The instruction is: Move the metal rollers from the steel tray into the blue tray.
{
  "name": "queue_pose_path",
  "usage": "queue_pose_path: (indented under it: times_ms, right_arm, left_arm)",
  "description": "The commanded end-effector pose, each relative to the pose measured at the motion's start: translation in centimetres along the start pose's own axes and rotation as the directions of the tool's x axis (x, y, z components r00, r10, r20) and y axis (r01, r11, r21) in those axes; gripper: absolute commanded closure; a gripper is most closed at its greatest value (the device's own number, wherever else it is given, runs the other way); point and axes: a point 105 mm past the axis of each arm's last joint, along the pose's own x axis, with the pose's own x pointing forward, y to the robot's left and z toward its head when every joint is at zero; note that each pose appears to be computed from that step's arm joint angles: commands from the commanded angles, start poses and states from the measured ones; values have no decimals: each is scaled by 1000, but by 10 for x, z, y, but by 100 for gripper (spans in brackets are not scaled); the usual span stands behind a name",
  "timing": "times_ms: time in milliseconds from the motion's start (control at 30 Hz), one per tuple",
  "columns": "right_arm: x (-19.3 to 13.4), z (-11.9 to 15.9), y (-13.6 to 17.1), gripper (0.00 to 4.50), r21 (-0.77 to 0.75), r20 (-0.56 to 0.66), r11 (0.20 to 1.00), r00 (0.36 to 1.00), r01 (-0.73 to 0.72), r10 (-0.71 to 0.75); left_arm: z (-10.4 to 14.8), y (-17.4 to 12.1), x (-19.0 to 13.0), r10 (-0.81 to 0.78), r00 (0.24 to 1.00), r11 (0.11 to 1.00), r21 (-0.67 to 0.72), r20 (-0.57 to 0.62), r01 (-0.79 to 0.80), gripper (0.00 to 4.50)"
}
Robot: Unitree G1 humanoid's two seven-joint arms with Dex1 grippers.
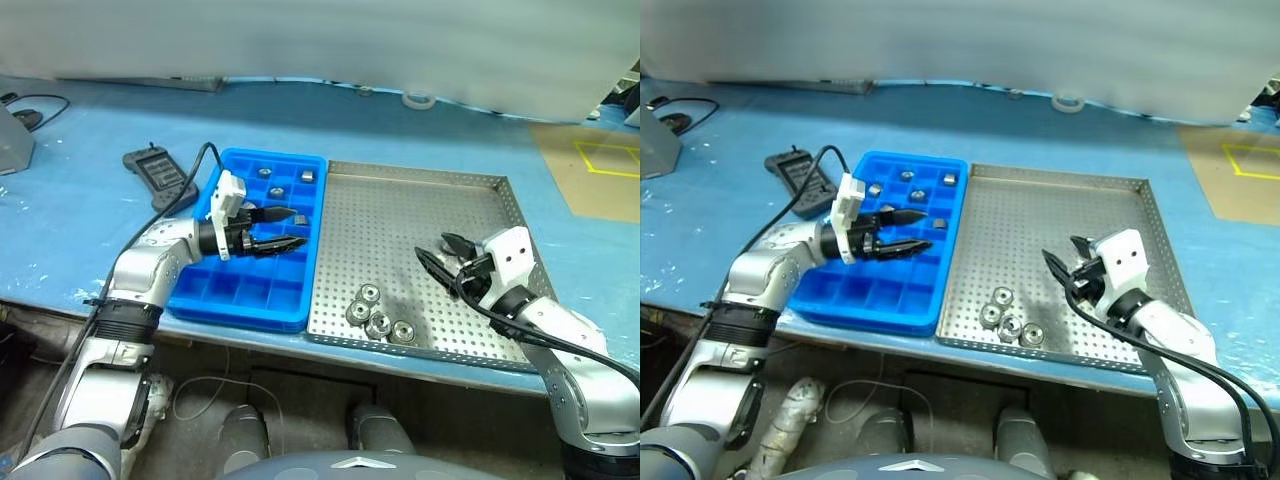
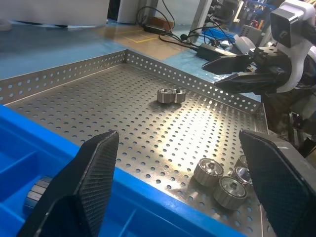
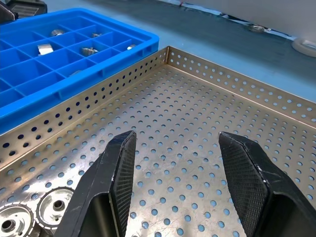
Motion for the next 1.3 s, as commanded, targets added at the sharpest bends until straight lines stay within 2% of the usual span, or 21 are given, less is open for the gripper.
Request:
queue_pose_path:
  times_ms: [33, 133, 567, 733, 1100, 1300]
  right_arm:
    - [-4, 11, -3, 169, -21, 32, 1000, 999, 20, -19]
    - [-5, 2, -4, 169, -41, -20, 999, 1000, 21, -22]
    - [-4, 16, 3, 169, -63, 11, 998, 1000, 0, 1]
    - [-4, 12, 6, 169, -83, 4, 997, 1000, -7, 7]
    - [-6, 2, 6, 169, -80, 0, 997, 1000, -4, 4]
    - [-6, -5, 2, 169, -86, -4, 996, 1000, 5, -5]
  left_arm:
    - [0, -5, 2, -33, 999, 997, 66, -27, 35, 42]
    - [2, -3, 3, -35, 999, 997, 61, -17, 36, 42]
    - [10, -9, 7, -68, 998, 995, 74, 3, 68, 42]
    - [9, -3, 8, -29, 1000, 996, 86, 5, 28, 42]
    - [9, -9, 11, -69, 998, 995, 76, 8, 68, 42]
    - [18, -24, 20, -202, 979, 973, 111, -11, 202, 42]
